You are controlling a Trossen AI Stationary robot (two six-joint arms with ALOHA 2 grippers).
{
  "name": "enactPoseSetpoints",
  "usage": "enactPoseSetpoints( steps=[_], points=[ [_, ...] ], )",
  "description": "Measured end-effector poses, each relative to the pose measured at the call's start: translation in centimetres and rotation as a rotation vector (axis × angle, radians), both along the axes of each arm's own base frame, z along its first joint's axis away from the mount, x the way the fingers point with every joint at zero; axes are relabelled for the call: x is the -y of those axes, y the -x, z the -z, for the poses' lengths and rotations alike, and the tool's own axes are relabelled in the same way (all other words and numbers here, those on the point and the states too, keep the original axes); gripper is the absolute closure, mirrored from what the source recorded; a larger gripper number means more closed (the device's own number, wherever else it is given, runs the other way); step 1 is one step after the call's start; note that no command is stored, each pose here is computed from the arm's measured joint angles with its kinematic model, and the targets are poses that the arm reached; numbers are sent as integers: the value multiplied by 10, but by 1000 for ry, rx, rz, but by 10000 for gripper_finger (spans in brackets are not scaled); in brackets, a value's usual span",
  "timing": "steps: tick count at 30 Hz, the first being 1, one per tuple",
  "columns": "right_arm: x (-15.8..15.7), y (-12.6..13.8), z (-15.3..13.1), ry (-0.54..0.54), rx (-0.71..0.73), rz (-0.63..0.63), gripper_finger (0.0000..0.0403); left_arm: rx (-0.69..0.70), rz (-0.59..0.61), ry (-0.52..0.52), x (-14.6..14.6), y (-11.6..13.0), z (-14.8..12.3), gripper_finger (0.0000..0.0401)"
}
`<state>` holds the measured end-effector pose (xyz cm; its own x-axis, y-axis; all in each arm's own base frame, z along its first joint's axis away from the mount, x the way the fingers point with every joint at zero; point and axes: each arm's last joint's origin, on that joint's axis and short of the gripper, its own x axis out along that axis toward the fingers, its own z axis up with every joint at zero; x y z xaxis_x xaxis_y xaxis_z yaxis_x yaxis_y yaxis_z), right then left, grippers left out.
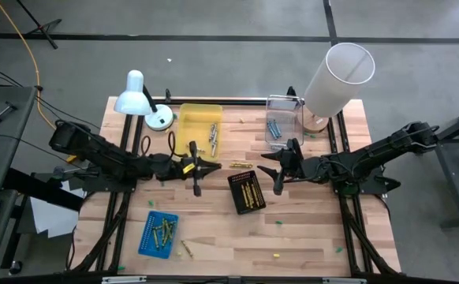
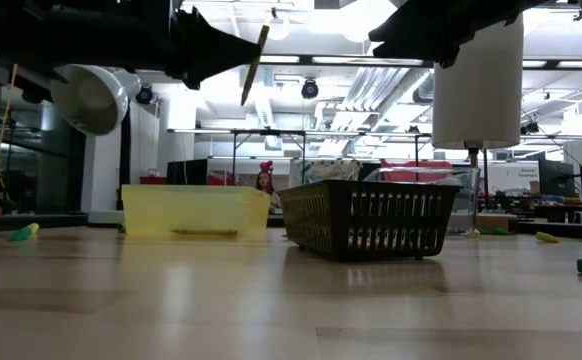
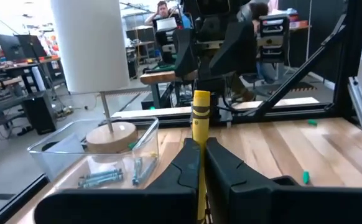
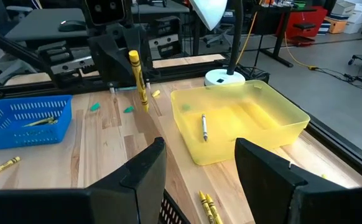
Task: Sort crayons
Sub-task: Put the yellow crayon into the black bin
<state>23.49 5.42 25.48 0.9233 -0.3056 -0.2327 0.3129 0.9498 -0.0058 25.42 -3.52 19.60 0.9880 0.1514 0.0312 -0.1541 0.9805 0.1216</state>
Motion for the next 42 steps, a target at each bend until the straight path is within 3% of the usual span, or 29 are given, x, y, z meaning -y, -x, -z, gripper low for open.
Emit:
enactPoseSetpoints(
  steps=[23,27,31,42],
  points=[
    [0,0,0,9,-6,2,217,-52,-65,8,-16,-2,5,401],
    [0,0,0,8,-6,3,217,-33,56,47,-13,-3,3,401],
    [3,-1,0,7,-3,14,217,-34,211,43,-1,-18,1,401],
    [16,-3,0,-22,7,78,217,-185,245,-98,24,-88,46,401]
  ],
)
